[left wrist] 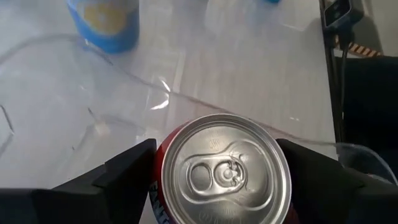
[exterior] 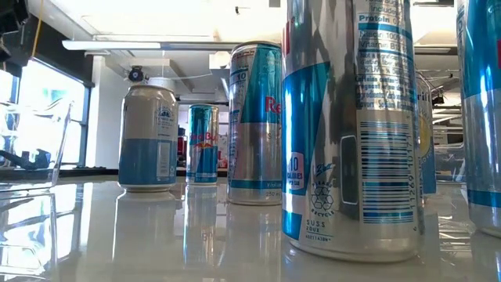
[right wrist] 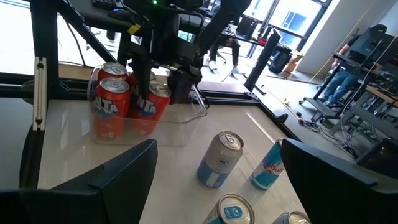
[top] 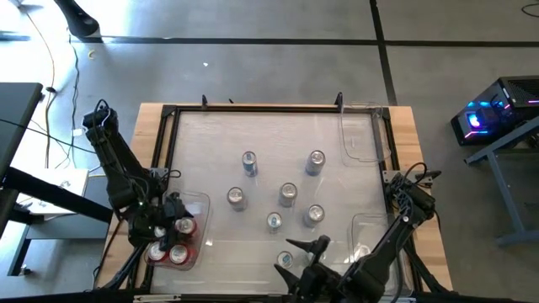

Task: Sort soda cans
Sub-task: Put the bottom right red soda can into the bottom left transparent bin, then put the bottom right blue soda can into the bottom right transparent bin

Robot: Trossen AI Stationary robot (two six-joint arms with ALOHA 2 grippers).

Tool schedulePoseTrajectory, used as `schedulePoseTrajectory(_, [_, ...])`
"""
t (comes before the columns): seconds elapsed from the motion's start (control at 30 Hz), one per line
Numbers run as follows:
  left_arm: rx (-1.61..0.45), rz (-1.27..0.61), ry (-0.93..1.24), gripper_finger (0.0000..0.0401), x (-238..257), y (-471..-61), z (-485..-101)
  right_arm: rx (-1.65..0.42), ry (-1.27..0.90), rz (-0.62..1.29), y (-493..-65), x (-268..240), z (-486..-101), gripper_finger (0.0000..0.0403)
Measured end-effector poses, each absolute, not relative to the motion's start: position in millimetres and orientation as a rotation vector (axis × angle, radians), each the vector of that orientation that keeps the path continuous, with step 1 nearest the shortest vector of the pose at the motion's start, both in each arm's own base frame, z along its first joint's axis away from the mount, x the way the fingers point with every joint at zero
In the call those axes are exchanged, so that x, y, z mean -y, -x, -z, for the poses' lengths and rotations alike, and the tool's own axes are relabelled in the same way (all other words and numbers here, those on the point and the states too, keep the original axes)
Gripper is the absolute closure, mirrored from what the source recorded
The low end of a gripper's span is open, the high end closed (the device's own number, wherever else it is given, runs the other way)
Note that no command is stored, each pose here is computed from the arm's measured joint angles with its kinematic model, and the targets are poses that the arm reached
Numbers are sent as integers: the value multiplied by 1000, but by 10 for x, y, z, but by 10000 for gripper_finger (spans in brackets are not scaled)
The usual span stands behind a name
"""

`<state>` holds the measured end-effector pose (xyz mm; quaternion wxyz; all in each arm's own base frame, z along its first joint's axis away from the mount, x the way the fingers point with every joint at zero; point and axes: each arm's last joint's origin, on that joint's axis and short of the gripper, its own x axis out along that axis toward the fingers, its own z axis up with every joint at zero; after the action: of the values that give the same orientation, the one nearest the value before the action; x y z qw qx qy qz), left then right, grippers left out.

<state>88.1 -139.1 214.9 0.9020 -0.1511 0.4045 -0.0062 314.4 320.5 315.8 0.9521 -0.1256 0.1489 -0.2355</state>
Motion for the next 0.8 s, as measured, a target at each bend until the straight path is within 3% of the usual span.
schedulePoseTrajectory(0.43, [-870, 58, 370, 66, 1396, -867, -2189, -304, 254, 486, -3166, -3183, -3158, 64])
schedulePoseTrajectory(0.67, [-828, 102, 374, 65, 1316, -854, -2536, -307, 265, 485, -3169, -3180, -3158, 64])
schedulePoseTrajectory(0.8, [-778, 38, 261, 64, 1168, -919, -2706, -308, 264, 490, -3187, -3163, -3158, 64])
